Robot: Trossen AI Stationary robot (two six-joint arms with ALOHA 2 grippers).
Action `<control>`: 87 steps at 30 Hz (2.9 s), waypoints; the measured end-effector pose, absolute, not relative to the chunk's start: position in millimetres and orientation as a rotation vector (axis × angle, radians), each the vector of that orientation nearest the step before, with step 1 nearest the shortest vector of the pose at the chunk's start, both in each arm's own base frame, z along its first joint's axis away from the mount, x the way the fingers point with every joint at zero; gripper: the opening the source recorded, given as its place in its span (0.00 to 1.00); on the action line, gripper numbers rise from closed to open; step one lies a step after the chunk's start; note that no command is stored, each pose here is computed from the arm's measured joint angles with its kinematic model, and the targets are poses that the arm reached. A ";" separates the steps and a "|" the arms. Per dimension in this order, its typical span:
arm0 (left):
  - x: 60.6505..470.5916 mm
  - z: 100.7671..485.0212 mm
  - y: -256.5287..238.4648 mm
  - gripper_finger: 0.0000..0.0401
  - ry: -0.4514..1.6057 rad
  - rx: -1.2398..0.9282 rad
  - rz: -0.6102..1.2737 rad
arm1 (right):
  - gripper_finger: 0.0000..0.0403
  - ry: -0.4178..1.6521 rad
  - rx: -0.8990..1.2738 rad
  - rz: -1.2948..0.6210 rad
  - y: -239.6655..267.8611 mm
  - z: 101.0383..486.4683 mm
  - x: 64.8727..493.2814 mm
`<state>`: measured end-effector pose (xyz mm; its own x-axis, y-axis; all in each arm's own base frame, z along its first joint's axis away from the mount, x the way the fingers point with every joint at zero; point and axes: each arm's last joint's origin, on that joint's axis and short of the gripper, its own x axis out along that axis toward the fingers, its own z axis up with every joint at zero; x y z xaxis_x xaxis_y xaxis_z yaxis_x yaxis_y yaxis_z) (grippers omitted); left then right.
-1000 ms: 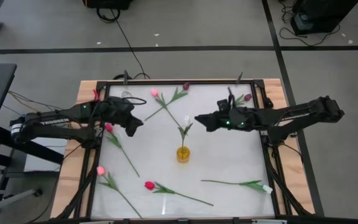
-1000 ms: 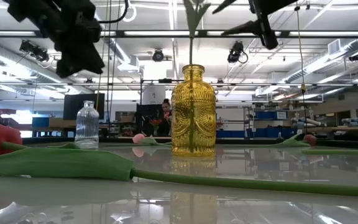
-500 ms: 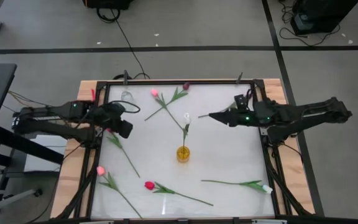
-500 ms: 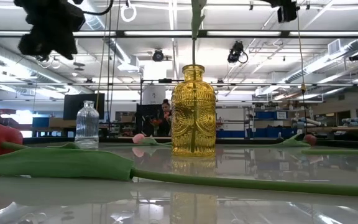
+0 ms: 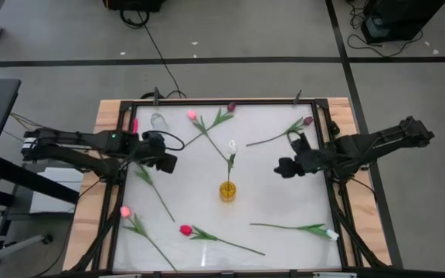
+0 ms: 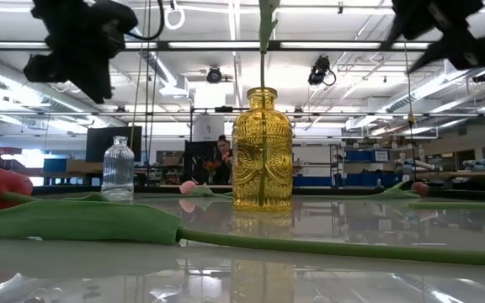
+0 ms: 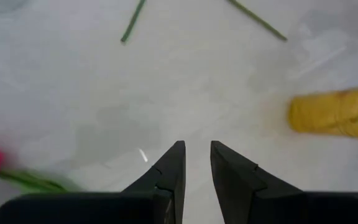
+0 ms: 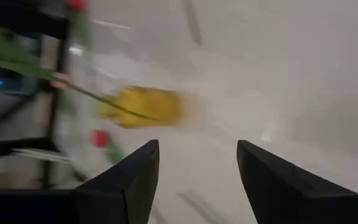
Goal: Sort flowers into vase by color
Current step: Put the white tulip into the yellow flower vase
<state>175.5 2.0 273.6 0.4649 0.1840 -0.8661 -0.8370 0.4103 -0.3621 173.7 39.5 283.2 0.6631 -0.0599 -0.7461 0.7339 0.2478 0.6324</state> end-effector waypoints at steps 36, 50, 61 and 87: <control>195.3 271.8 6.2 0.20 0.931 -0.455 0.390 | 0.48 1.680 1.274 -0.685 179.8 163.7 199.6; 194.7 271.3 4.3 0.20 0.941 -0.450 0.376 | 0.48 1.853 0.780 -0.396 169.0 151.8 187.8; 195.3 271.7 5.0 0.20 0.928 -0.489 0.395 | 0.46 1.823 0.706 -0.299 165.7 157.4 187.6; 195.2 271.9 4.7 0.20 0.914 -0.564 0.433 | 0.08 1.768 0.609 -0.357 148.1 136.9 176.3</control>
